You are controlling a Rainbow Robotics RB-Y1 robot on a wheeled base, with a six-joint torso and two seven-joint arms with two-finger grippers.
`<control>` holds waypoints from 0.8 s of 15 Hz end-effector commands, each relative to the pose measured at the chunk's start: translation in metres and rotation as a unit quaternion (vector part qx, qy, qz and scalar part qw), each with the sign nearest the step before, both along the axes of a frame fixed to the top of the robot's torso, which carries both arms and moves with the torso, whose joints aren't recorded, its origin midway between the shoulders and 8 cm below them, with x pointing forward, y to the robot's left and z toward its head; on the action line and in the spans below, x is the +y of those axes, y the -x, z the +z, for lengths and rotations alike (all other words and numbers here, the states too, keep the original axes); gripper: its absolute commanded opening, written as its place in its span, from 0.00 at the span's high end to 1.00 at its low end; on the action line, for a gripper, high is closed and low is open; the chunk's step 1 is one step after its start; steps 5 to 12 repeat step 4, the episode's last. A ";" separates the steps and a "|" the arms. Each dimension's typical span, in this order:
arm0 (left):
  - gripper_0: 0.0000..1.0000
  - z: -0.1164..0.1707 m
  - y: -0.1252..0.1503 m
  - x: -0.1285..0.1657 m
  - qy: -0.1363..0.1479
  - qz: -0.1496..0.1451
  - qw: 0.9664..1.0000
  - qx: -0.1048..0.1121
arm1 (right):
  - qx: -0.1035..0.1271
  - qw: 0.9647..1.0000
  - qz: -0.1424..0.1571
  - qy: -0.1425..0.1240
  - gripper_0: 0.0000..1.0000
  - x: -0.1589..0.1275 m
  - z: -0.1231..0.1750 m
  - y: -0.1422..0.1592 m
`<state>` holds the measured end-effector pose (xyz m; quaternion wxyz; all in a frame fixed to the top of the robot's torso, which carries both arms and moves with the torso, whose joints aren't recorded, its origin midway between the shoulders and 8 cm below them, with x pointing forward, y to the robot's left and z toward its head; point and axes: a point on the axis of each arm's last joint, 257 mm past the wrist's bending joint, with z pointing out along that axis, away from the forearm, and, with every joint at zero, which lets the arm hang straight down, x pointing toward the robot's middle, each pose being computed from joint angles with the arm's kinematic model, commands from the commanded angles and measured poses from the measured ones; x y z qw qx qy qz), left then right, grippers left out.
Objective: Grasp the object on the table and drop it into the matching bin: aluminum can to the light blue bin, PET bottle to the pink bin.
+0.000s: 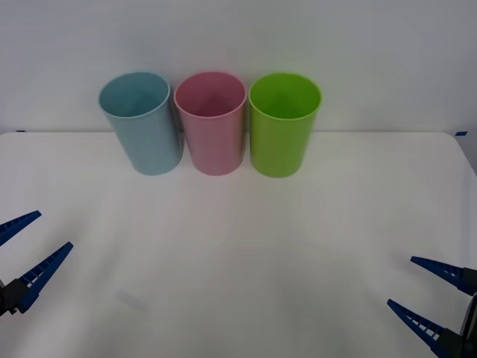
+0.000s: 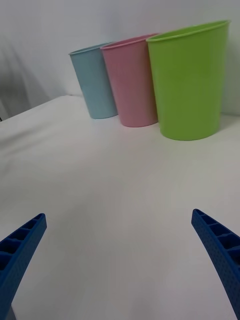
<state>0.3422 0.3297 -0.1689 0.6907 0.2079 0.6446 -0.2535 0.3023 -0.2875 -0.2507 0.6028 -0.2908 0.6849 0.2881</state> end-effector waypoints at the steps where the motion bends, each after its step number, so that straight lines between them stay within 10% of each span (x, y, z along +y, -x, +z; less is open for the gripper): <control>1: 0.00 0.000 0.000 0.000 0.000 0.000 1.000 0.000 | -0.003 1.000 0.005 0.004 0.00 0.003 0.001 0.000; 12: 0.00 0.000 0.000 0.000 0.000 0.000 1.000 0.000 | -0.003 1.000 0.005 0.004 0.00 0.003 0.001 0.000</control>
